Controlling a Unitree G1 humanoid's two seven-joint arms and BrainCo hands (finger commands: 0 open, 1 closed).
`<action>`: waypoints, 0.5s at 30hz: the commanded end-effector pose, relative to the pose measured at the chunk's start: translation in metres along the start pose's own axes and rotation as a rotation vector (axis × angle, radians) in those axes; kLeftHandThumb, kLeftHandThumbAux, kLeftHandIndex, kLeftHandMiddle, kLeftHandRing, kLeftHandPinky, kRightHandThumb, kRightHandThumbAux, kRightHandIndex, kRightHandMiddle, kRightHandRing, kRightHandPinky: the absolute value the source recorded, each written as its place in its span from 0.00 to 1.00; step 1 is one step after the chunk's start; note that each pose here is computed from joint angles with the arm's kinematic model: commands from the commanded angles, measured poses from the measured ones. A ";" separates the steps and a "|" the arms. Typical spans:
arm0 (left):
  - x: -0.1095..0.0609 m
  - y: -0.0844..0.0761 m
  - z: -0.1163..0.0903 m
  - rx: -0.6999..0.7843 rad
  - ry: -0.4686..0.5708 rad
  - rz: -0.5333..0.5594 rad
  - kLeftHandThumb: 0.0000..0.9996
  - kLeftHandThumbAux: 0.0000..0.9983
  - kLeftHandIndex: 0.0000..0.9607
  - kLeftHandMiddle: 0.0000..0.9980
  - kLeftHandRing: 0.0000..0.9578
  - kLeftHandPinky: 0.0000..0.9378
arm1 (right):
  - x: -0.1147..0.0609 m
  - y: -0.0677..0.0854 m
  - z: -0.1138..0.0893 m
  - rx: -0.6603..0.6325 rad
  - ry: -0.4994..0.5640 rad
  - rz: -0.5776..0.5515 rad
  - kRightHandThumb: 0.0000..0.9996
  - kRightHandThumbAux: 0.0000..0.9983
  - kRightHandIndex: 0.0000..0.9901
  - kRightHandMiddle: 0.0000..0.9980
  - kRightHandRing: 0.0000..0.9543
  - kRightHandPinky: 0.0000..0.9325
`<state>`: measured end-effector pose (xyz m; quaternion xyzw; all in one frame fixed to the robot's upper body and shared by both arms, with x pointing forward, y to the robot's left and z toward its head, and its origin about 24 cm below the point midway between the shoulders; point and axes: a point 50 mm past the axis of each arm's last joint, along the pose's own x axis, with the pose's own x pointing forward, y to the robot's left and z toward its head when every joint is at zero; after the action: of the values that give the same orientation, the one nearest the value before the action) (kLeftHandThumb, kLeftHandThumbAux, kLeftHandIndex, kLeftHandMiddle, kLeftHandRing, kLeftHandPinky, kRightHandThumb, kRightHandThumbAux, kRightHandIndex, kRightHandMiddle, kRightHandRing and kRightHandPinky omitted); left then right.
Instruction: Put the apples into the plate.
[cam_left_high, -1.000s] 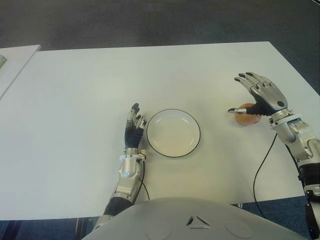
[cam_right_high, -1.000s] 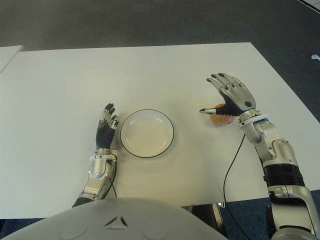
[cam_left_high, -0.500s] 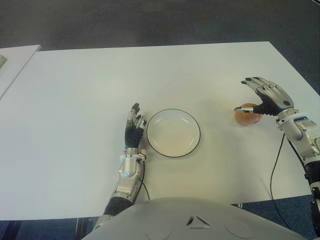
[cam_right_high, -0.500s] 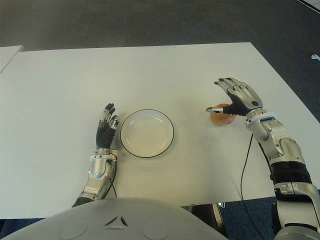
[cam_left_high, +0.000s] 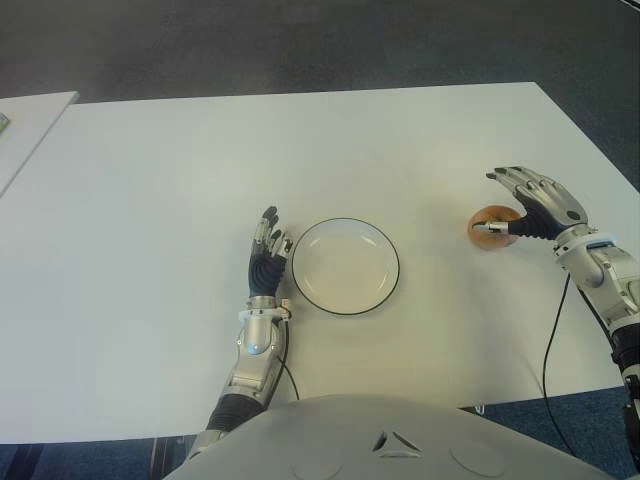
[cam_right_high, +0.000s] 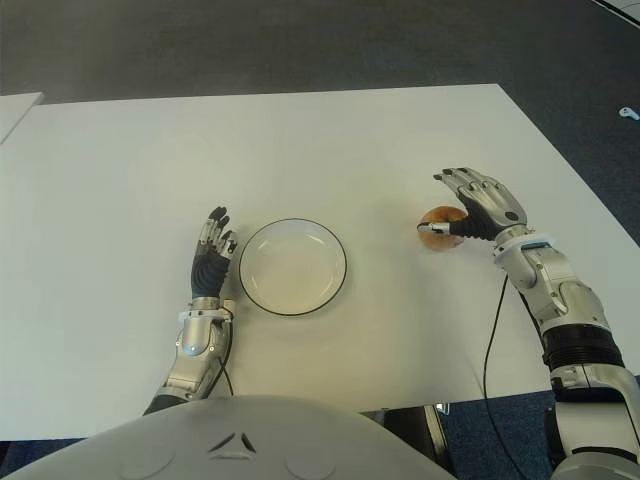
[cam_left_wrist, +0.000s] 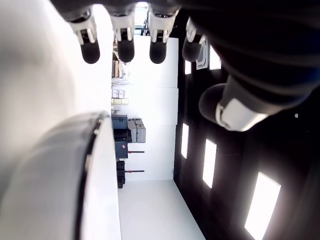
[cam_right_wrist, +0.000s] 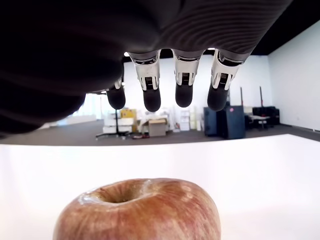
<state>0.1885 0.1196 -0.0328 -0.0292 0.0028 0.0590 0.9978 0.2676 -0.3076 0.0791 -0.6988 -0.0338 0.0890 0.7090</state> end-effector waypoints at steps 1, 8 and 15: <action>-0.030 -0.002 -0.040 -0.028 0.248 0.045 0.01 0.56 0.05 0.06 0.04 0.02 | 0.001 0.004 -0.002 -0.008 0.005 0.012 0.26 0.32 0.00 0.00 0.00 0.00; -0.030 -0.001 -0.040 -0.021 0.244 0.050 0.01 0.56 0.05 0.06 0.04 0.02 | 0.003 0.010 -0.003 -0.001 0.006 0.020 0.24 0.33 0.00 0.00 0.00 0.00; -0.030 -0.001 -0.040 -0.017 0.245 0.052 0.01 0.58 0.05 0.06 0.05 0.02 | 0.003 0.019 -0.003 0.025 0.007 0.041 0.22 0.34 0.00 0.00 0.00 0.00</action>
<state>0.1892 0.1201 -0.0326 -0.0285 0.0019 0.0595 0.9978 0.2697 -0.3118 0.0663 -0.6968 -0.0199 0.0914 0.7111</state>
